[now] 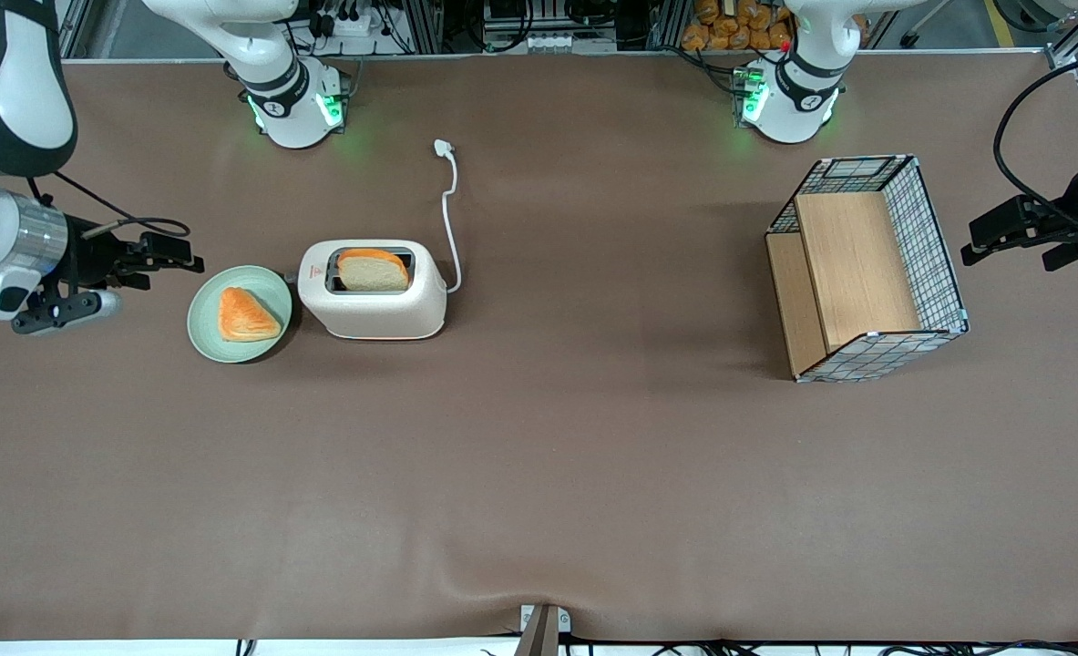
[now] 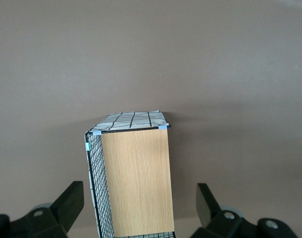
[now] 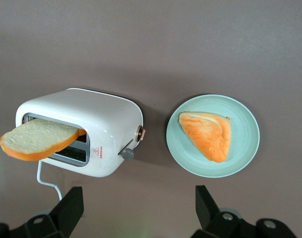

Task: Press toaster button with right arm

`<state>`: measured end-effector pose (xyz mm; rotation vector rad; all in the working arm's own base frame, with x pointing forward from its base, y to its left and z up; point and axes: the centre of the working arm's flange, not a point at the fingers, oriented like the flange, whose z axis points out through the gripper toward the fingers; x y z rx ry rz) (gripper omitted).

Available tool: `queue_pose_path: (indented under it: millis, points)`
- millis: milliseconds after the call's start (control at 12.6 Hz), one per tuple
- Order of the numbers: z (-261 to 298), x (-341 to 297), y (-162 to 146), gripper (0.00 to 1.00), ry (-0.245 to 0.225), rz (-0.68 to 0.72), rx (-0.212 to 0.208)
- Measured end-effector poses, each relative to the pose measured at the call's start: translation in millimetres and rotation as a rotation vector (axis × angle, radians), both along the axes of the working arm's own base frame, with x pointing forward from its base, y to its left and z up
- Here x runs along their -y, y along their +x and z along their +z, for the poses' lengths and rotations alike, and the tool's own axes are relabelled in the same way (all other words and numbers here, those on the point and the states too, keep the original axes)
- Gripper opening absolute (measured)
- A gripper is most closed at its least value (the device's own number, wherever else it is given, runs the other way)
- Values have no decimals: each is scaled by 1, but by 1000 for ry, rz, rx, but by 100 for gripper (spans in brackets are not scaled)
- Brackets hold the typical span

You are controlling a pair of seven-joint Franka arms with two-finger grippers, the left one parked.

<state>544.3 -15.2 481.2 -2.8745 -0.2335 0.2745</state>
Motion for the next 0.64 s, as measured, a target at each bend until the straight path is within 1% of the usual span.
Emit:
queue_pose_path:
  millis: [239, 318, 398, 478, 557, 637]
  points:
    - [10, -12, -6, 100, -42, -101, -14]
    - [11, -25, -7, 100, -63, -134, -21]
    - [13, -37, -6, 100, -88, -151, -19]
    - [18, -47, -5, 100, -109, -159, -9]
    - [25, -51, -3, 100, -118, -167, 9]
    - [38, -49, 0, 100, -120, -177, 35]
